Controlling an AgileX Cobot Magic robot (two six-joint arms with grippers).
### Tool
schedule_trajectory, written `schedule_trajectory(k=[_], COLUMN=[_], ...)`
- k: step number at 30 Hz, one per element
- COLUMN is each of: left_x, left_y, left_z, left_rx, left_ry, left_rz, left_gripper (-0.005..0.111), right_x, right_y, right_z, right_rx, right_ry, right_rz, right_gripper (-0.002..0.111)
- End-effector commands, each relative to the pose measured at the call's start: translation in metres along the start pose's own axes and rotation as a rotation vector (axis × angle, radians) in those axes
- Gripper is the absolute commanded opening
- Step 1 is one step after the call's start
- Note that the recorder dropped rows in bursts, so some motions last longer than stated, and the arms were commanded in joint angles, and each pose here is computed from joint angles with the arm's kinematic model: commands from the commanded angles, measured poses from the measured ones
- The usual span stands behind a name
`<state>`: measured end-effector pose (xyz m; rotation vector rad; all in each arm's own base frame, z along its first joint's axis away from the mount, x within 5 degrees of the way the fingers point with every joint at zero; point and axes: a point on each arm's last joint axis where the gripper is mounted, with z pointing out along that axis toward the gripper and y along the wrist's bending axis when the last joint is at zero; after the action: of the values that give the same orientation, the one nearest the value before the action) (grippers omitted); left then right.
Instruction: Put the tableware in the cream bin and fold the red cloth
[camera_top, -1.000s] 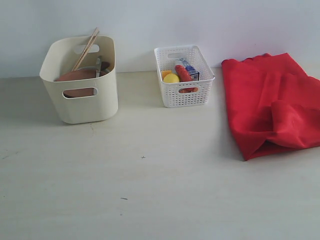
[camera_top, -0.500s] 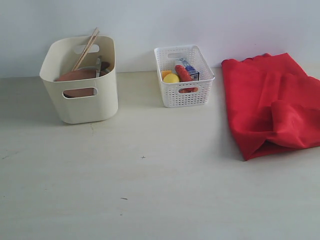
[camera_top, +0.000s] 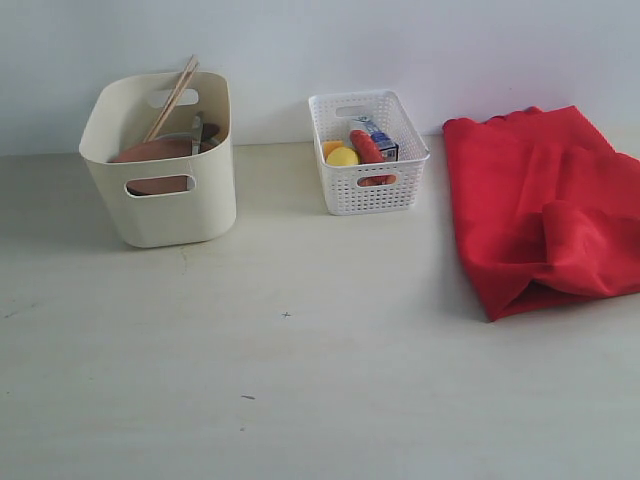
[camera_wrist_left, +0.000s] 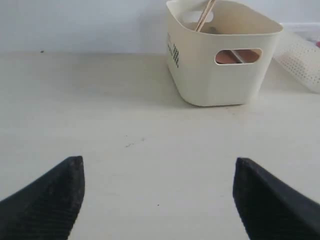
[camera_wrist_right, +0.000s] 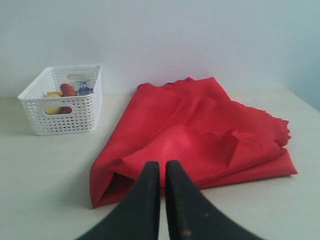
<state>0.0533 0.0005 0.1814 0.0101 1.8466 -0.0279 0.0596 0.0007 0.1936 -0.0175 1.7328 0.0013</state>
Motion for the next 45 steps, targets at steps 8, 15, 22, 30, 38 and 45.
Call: schedule_trajectory(k=[8,15,22,30,38,45], left_x=[-0.0007,-0.0003,0.0001,0.0001,0.0001,0.0001], left_y=[0.0047,0.0064,0.0064,0.0064,0.0064,0.0064], left_z=[-0.0004,-0.0006,-0.0006,-0.0006,-0.0006,-0.0006], left_rx=[-0.108,-0.131,-0.132,-0.132,-0.132,-0.132], left_ry=[-0.022,-0.018,-0.013,-0.013,-0.013,-0.013], left_rz=[-0.081,-0.057,-0.057,-0.055,-0.055,-0.055], left_gripper=[0.078,0.078,0.078,0.078,0.078,0.078], right_x=[0.0006,0.0006,0.0006,0.0006,0.0006,0.0006], right_y=[0.0,0.0,0.0,0.0,0.0,0.0], right_z=[-0.0002,-0.0002,-0.0002,-0.0002,-0.0002,-0.0002], right_rx=[0.0,0.0,0.0,0.0,0.0,0.0], right_ry=[-0.011,-0.011,-0.011,-0.011,-0.011,-0.011], right_rz=[0.004,0.004,0.004,0.004,0.004,0.004], right_gripper=[0.005,0.005,0.005,0.005,0.005,0.005])
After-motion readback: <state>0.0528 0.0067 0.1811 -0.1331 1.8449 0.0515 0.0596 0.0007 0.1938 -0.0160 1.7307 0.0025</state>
